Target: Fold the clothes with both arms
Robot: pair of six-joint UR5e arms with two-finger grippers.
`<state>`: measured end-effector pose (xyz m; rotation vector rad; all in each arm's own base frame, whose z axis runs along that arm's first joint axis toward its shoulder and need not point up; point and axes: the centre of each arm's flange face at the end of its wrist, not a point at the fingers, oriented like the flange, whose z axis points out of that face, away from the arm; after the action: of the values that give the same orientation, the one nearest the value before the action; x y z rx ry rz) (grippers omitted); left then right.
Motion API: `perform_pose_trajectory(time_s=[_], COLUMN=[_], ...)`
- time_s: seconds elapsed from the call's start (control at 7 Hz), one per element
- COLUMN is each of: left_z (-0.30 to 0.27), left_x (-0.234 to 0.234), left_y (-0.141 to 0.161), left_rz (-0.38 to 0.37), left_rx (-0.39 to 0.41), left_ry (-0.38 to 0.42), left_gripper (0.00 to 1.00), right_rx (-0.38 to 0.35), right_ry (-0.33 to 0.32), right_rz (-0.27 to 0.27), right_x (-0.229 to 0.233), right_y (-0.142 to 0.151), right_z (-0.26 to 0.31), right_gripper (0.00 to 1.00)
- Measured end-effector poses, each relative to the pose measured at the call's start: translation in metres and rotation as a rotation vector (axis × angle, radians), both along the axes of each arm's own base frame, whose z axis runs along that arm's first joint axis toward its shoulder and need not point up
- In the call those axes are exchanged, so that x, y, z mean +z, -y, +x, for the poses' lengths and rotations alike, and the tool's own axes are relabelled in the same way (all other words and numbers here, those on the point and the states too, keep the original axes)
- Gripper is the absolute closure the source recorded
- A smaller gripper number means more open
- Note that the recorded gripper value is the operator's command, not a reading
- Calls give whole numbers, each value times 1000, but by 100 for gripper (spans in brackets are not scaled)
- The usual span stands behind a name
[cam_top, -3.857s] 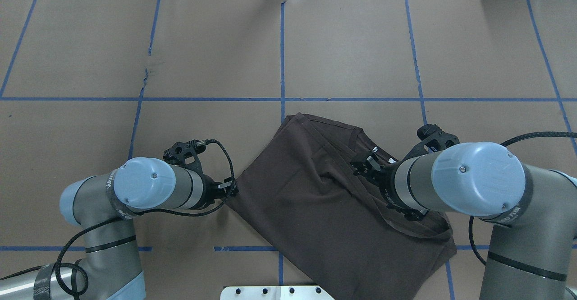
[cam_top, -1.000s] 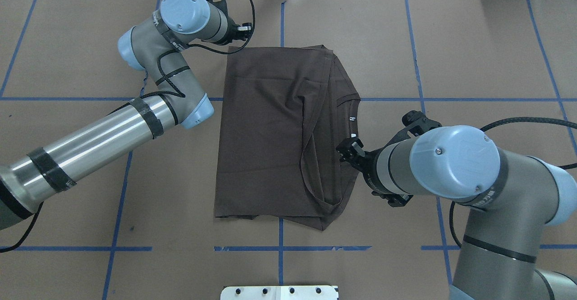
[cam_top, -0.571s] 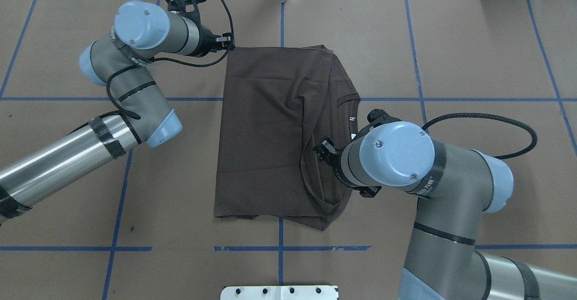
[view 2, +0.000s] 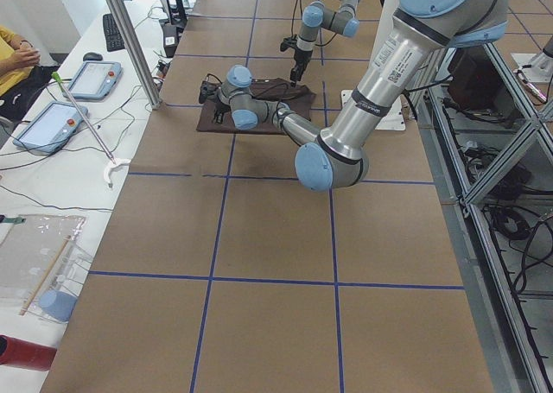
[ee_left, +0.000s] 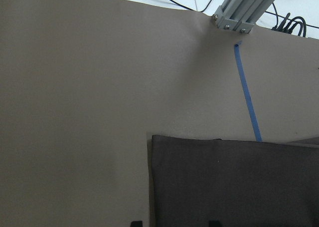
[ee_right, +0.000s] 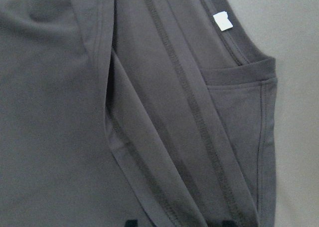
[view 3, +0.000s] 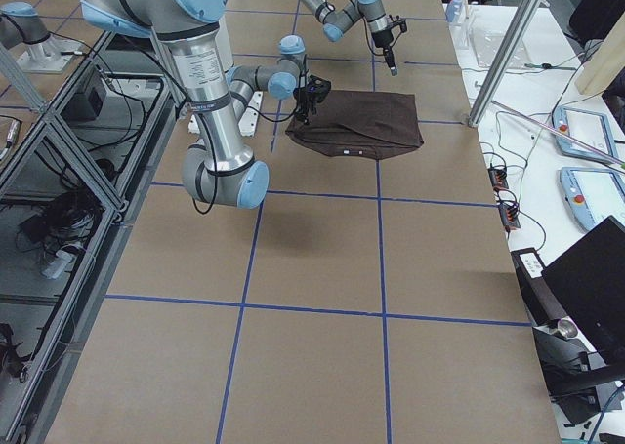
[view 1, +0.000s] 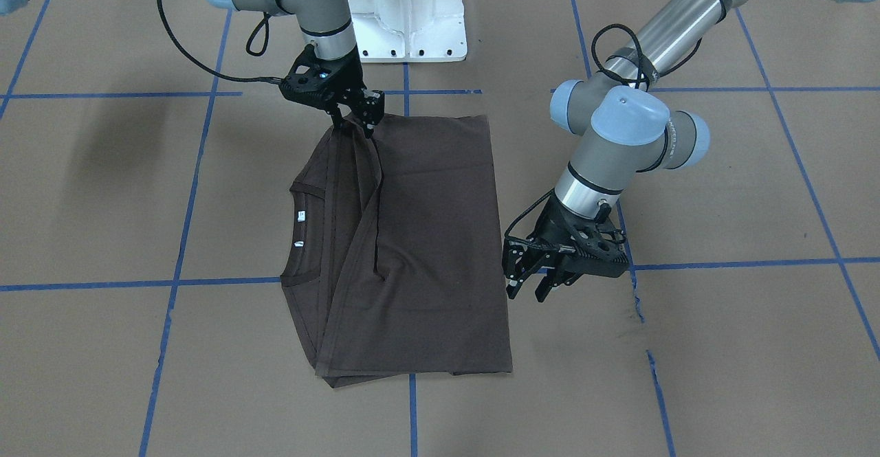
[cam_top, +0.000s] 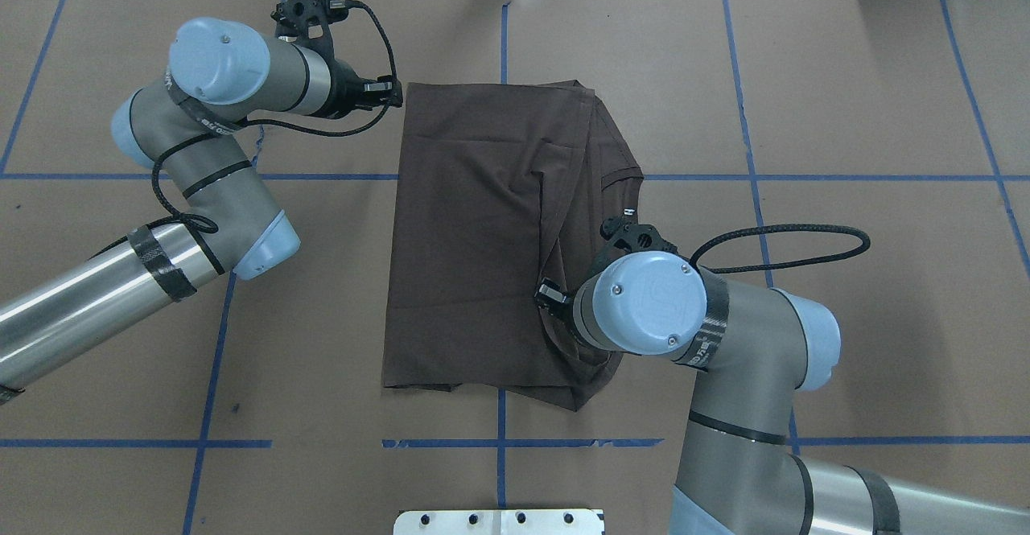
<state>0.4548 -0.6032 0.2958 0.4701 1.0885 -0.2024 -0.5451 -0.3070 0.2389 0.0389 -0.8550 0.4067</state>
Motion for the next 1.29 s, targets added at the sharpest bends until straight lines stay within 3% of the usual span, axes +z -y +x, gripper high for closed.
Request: perform_pose_trajectory(time_s=[0.43, 0.71, 0.86, 1.0, 1.14, 1.29], left_z=[2, 3, 4, 4, 4, 4], left_x=[2, 3, 3, 3, 3, 3], left_y=[-2, -3, -4, -4, -4, -4], left_rz=[-3, -5, -6, -6, -6, -6], left_rx=[2, 4, 5, 6, 6, 6], left_ry=[1, 2, 2, 2, 2, 2], left_gripper=[46, 45, 45, 45, 45, 45], right_rx=[-173, -223, -236, -247, -254, -257], right_ry=[-75, -111, -129, -138, -136, -129], right_rz=[210, 286, 302, 307, 308, 306], right_x=[6, 9, 14, 17, 17, 15], right_y=[-17, -6, -5, -8, -11, -13], right_z=[-12, -9, -13, -17, -20, -20], right_gripper=[47, 47, 56, 92, 100, 100])
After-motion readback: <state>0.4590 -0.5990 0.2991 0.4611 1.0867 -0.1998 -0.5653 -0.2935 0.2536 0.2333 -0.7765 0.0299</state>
